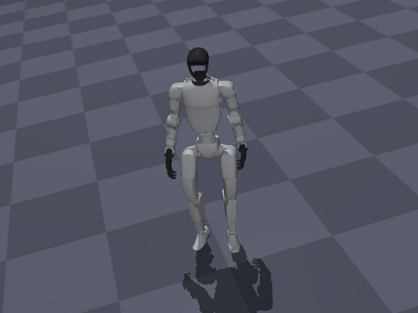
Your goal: Upper body actions
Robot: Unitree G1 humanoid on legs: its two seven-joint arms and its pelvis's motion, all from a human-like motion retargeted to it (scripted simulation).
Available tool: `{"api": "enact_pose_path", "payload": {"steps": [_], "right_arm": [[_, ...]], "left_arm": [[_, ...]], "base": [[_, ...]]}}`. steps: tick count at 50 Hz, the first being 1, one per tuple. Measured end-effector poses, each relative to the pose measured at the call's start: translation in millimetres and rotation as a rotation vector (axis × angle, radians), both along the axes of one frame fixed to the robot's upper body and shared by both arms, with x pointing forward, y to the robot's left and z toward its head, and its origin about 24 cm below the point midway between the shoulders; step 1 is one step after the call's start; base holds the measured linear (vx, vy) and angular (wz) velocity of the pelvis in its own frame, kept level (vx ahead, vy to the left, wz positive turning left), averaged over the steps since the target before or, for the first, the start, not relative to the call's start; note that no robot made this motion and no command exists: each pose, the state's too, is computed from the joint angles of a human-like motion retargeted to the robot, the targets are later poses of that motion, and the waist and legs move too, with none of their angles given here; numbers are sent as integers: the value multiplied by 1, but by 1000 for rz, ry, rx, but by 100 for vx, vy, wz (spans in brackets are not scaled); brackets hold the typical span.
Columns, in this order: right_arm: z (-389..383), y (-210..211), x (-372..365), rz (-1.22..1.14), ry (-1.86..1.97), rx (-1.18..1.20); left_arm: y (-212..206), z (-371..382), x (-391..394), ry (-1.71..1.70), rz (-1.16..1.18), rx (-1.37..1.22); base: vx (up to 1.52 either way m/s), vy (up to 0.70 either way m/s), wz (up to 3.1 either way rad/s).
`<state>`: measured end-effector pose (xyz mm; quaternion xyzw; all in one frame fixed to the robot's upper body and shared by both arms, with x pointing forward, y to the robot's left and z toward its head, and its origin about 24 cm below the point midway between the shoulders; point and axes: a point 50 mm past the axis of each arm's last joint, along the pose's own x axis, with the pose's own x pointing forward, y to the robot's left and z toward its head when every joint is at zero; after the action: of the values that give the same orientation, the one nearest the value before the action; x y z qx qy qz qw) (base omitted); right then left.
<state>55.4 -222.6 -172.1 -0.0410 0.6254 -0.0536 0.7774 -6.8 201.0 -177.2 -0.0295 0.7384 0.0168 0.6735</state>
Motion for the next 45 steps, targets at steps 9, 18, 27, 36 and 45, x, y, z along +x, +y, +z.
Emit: {"api": "enact_pose_path", "payload": {"steps": [9,18,27,36,45], "right_arm": [[52,-63,115,-378,-421,-71],[152,-131,188,-885,-934,-127],[331,-134,249,-554,-1418,-645],[477,-72,222,-460,-2120,-925],[534,6,161,86,-2597,-1353]], "left_arm": [[12,1,2,-21,23,44],[5,1,-13,15,160,100],[1,2,-26,76,143,73],[7,1,-9,25,46,69],[7,1,2,-12,62,61]], "base": [[-7,-4,-17],[1,-4,39],[-6,5,3],[-3,2,-2],[0,0,0]]}}
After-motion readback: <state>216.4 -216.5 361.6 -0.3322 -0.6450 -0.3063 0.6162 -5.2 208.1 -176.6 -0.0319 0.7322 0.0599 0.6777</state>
